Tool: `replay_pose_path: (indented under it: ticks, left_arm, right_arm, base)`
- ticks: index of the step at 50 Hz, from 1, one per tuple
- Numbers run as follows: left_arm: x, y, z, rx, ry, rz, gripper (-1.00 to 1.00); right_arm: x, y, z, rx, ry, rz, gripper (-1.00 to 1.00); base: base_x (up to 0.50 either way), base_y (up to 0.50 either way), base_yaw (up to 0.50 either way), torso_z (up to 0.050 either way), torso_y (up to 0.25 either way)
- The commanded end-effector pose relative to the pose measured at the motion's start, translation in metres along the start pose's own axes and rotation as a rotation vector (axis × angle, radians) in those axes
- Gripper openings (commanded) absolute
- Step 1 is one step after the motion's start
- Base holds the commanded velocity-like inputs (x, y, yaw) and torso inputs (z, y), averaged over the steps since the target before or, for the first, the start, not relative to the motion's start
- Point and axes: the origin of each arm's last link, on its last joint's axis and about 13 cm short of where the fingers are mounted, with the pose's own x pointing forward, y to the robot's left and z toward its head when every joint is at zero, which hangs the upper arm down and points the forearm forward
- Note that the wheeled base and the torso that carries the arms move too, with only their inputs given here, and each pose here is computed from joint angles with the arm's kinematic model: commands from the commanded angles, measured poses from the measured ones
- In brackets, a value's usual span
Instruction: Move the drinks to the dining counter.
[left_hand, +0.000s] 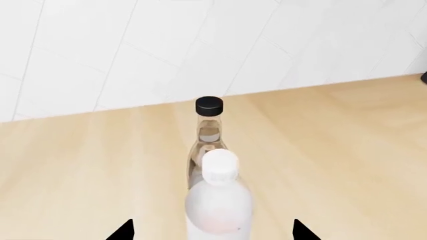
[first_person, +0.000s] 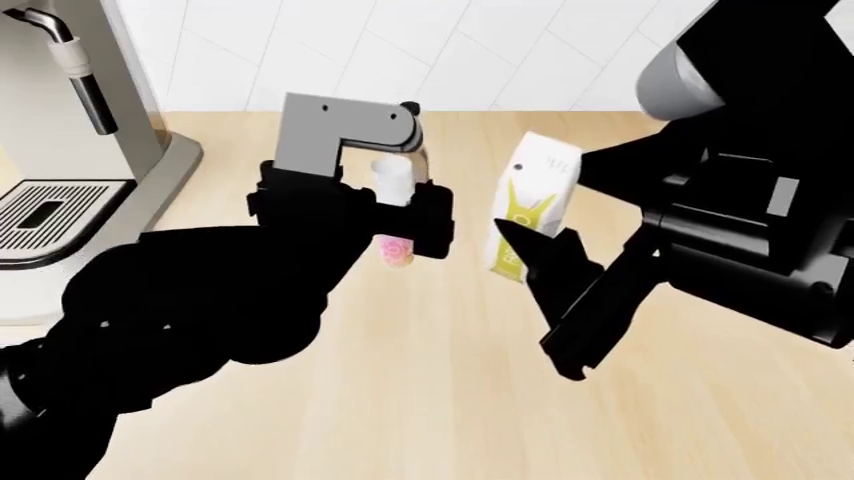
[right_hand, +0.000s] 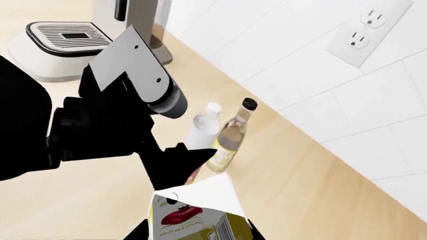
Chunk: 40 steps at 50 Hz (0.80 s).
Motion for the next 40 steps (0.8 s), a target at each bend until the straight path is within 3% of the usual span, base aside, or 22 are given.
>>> replay_pose_path:
  ticks: [1,14,39,40]
  left_arm:
    - [0.0152,0.0038,-0.0062,0.016,0.016,0.025,1.00]
    - [0.0236,0.0087,-0.0100,0.021,0.022,0.044,1.00]
    - [0.0202,0.0034,-0.0106,-0.007,0.025,-0.013,1.00]
    - [0.0201,0.0032,-0.0107,-0.005,0.025,-0.012,-1.00]
  right_arm:
    - [0.0013,-0.0014,0.0017,-0.014,-0.015,-0.023,-1.00]
    - [0.0033,-0.0014,0.0011,-0.018,-0.013,-0.017,-1.00]
    - [0.0024,-0.0011,0.0024,-0.017,-0.014,-0.012,-1.00]
    - [0.0023,-0.0012,0.0025,-0.017,-0.014,-0.012,-1.00]
  base:
    - [0.00,0.00,0.00,0.000,0.000]
    - [0.00,0.00,0.00,0.000,0.000]
    - [0.00,0.00,0.00,0.000,0.001]
    - [0.00,0.00,0.00,0.000,0.000]
